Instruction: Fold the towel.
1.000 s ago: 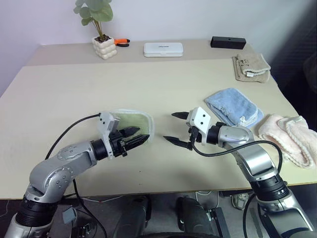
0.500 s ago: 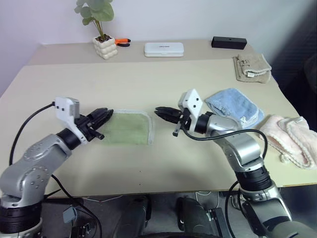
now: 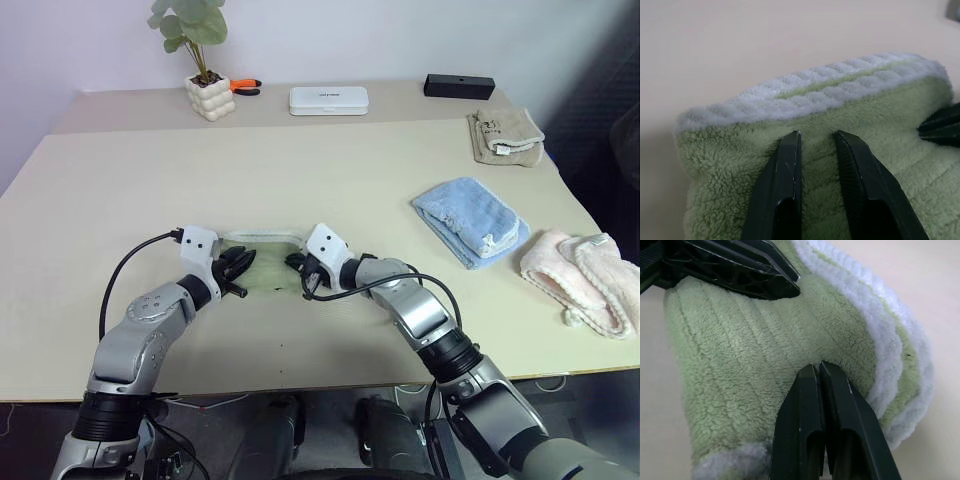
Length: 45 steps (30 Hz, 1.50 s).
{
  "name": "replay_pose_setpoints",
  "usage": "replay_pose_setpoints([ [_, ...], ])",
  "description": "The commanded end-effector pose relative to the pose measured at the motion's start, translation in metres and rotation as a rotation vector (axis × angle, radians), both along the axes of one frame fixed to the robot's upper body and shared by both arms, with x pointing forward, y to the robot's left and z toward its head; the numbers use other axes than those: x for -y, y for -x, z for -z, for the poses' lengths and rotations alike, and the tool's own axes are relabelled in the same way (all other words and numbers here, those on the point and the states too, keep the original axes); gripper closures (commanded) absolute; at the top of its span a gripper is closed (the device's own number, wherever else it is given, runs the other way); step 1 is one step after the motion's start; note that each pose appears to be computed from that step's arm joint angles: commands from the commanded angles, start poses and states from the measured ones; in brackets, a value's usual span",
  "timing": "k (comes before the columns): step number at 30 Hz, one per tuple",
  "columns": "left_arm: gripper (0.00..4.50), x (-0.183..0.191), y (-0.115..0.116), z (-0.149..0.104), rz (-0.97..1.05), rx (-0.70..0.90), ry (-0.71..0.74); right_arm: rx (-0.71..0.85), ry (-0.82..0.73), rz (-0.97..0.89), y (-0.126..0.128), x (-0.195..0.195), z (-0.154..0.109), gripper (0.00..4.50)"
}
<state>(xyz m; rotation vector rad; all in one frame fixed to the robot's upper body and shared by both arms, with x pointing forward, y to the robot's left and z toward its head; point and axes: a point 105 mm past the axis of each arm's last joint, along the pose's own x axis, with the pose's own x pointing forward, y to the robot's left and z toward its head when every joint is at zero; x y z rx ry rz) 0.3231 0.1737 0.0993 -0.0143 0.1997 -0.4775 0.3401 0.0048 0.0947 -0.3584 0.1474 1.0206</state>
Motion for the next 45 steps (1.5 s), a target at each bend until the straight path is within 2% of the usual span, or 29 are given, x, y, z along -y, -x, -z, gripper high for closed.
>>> replay_pose_setpoints([
  [1,3.42,-0.015,0.003,-0.030,-0.056,0.107,0.137,0.062,-0.096,-0.004,0.001,0.011,-0.030,4.41],
  [2,3.42,-0.022,0.004,-0.040,-0.082,0.137,0.191,0.085,-0.108,-0.027,0.005,0.012,-0.037,4.18],
  [4,2.93,-0.050,0.009,-0.056,-0.173,0.171,0.258,0.143,-0.108,-0.114,0.019,0.020,-0.052,3.64],
  [6,2.11,-0.068,0.016,-0.059,-0.224,0.162,0.260,0.158,-0.110,-0.157,0.028,0.027,-0.061,2.61],
  [10,0.08,-0.097,0.028,-0.045,-0.329,0.051,0.338,0.151,-0.111,-0.201,0.041,0.038,-0.070,0.59],
  [11,0.00,-0.098,0.030,-0.040,-0.337,0.014,0.365,0.149,-0.102,-0.221,0.045,0.040,-0.070,0.05],
  [16,0.00,-0.069,0.038,-0.018,-0.214,-0.164,0.468,0.146,-0.071,-0.288,0.057,0.042,-0.069,0.01],
  [20,0.00,-0.044,0.033,0.000,-0.171,-0.289,0.517,0.161,-0.063,-0.325,0.062,0.039,-0.071,0.01],
  [24,0.00,-0.015,0.026,0.007,-0.102,-0.346,0.557,0.176,-0.061,-0.314,0.061,0.037,-0.069,0.01],
  [25,0.51,-0.010,0.024,0.008,-0.090,-0.355,0.567,0.181,-0.060,-0.311,0.062,0.037,-0.069,0.00],
  [26,0.77,-0.008,0.023,0.009,-0.088,-0.359,0.574,0.184,-0.060,-0.310,0.062,0.036,-0.070,0.00],
  [33,4.32,-0.002,0.021,0.003,-0.073,-0.341,0.613,0.197,-0.064,-0.286,0.062,0.037,-0.070,0.00],
  [37,4.42,-0.026,0.008,-0.023,-0.164,-0.173,0.681,0.202,-0.076,-0.289,0.063,0.033,-0.072,0.00],
  [40,4.42,-0.115,-0.001,-0.066,-0.541,0.127,0.782,0.205,-0.078,-0.289,0.062,0.033,-0.072,0.00],
  [43,4.42,-0.180,0.022,-0.081,-0.861,0.311,0.847,0.205,-0.071,-0.298,0.061,0.032,-0.071,0.00],
  [45,4.42,-0.206,0.042,-0.078,-1.020,0.372,0.869,0.205,-0.072,-0.304,0.061,0.032,-0.071,0.00],
])
